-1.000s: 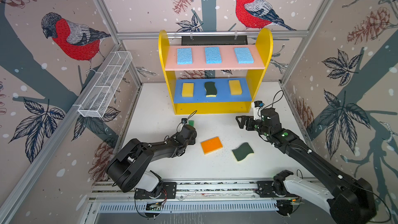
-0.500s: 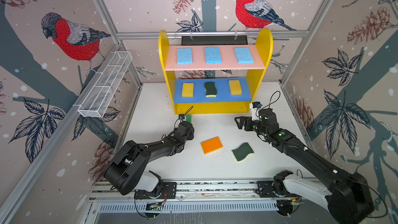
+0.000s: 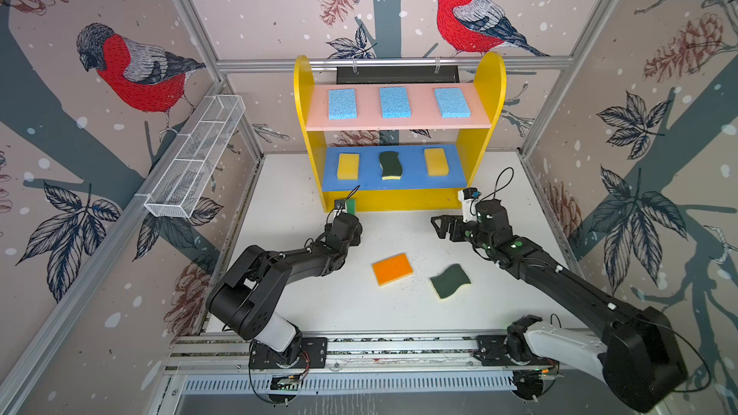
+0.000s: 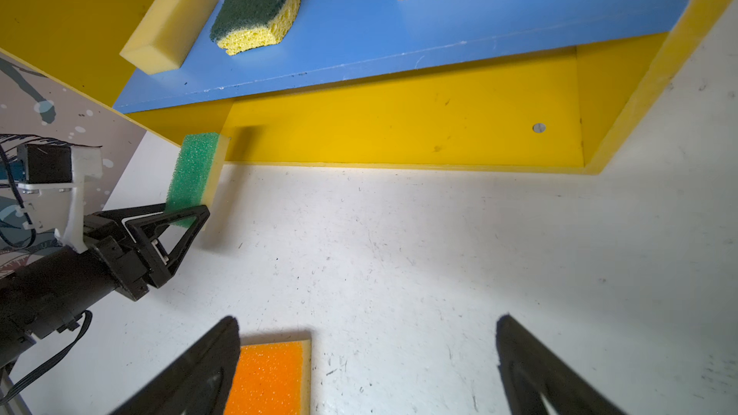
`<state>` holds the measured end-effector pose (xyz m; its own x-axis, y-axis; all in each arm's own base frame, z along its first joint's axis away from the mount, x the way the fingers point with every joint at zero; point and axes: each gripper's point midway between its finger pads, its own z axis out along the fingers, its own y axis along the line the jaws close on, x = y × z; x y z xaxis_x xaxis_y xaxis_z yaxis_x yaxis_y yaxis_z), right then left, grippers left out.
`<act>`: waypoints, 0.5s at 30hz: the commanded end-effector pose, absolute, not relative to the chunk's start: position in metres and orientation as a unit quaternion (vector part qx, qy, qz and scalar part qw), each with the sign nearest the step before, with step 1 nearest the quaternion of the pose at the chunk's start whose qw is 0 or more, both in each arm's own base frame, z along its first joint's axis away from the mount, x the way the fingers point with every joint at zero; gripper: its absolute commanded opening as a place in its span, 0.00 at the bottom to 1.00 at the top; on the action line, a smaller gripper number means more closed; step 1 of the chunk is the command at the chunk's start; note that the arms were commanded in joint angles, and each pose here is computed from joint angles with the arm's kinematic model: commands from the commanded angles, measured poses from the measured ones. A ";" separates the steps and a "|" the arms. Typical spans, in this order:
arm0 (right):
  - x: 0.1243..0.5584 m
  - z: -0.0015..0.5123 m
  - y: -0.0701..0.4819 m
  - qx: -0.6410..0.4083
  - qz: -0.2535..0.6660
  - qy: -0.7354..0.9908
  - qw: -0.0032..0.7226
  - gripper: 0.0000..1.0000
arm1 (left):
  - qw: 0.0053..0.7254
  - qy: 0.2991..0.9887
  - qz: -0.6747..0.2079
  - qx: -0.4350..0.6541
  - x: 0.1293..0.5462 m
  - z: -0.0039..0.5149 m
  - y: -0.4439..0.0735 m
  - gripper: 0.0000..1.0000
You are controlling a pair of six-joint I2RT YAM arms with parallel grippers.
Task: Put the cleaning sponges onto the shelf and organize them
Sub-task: 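Carry the green sponge toward the yellow shelf base under the blue shelf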
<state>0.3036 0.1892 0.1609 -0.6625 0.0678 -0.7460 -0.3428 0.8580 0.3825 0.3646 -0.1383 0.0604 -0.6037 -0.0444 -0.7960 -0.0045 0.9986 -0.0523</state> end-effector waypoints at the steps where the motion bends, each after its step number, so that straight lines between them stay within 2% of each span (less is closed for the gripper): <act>1: 0.307 0.167 0.194 -0.095 0.259 0.867 0.416 1.00 | 0.470 0.882 -0.024 -0.010 0.378 0.071 -0.141 0.67; 15: 0.310 0.157 0.198 -0.097 0.260 0.873 0.401 1.00 | 0.484 0.875 -0.014 -0.010 0.405 0.073 -0.144 0.66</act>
<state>0.3070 0.1928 0.1487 -0.6795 0.0369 -0.7328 -0.3516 0.8602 0.3693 0.3946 -0.1414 0.0607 -0.5779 -0.0271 -0.8157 -0.0064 0.9996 -0.0287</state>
